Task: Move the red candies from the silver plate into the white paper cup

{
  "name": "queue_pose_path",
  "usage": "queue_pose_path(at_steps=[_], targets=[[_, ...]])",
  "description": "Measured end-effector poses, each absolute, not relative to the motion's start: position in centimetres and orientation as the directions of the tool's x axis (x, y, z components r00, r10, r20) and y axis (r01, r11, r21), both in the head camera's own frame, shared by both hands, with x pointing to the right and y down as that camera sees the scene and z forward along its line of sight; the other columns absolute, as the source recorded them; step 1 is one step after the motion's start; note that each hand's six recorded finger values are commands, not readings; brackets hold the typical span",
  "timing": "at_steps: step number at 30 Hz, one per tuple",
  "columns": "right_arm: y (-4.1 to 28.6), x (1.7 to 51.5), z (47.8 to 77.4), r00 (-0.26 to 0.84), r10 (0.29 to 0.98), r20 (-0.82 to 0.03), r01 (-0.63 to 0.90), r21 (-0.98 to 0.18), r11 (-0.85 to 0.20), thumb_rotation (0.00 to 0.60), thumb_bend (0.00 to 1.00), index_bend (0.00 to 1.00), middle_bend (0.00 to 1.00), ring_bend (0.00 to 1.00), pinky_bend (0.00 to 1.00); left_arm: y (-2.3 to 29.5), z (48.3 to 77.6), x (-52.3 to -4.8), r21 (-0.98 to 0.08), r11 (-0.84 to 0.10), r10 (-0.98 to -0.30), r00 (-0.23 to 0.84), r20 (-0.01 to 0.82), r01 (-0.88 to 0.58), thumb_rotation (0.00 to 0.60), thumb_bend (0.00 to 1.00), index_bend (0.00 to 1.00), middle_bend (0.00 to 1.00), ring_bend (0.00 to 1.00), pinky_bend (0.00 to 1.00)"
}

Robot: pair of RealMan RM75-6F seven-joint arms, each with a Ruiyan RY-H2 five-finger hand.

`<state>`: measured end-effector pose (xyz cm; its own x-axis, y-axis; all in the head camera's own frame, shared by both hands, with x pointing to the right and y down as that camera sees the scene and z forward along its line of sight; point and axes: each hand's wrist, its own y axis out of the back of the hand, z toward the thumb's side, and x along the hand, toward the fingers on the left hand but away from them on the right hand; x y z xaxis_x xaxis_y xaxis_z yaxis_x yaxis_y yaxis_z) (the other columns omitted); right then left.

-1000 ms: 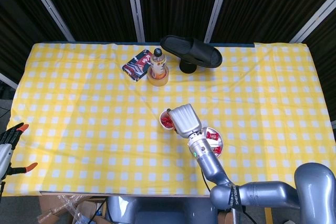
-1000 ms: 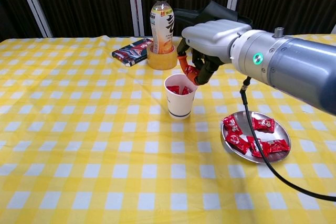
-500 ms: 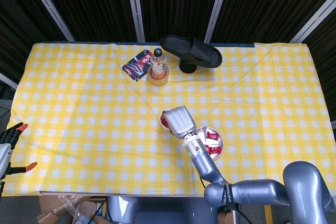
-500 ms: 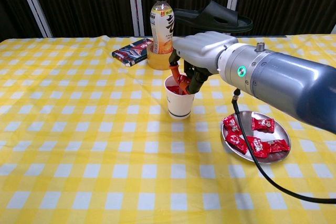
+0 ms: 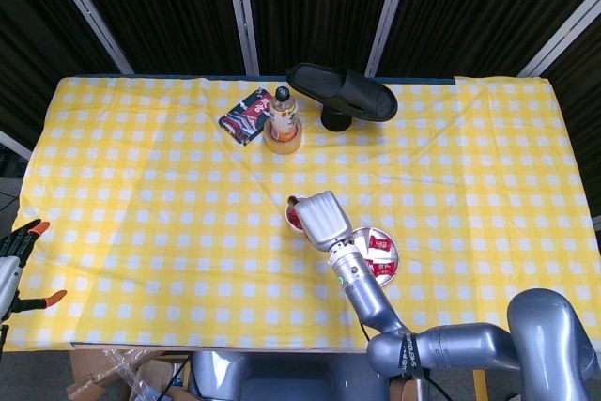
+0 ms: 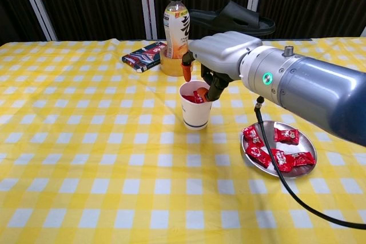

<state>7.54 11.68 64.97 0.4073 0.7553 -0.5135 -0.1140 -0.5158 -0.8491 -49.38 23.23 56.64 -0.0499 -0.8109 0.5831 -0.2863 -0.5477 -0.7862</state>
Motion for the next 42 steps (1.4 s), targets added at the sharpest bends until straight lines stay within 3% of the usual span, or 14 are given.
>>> queue_pose_path(at_steps=[14,26,42], targets=[[14.6,11.4,62.7,0.406,0.759,-0.509,-0.138,-0.855,-0.499,0.6,0.46,0.36,0.82,0.93,0.98,23.3,56.5,-49.4,-0.788,-0.544,-0.813,-0.053,0.58,-0.289,0.6,0.03,0.0,0.0,0.0,0.0],[18.7,16.4,63.0,0.354,0.736,-0.577,-0.2,-0.815,-0.543,0.6,0.31,0.35,0.82,0.93,0.98,23.4,56.4,-49.3,-0.796,-0.536,-0.818,-0.061,0.573,-0.281,0.6,0.03,0.0,0.0,0.0,0.0],[19.9,19.4,65.8,0.303,0.719,-0.626,-0.206,-0.779,-0.592,0.6,0.29,0.35,0.82,0.93,0.98,23.5,56.4,-49.3,-0.799,-0.534,-0.819,-0.065,0.57,-0.278,0.6,0.03,0.0,0.0,0.0,0.0]])
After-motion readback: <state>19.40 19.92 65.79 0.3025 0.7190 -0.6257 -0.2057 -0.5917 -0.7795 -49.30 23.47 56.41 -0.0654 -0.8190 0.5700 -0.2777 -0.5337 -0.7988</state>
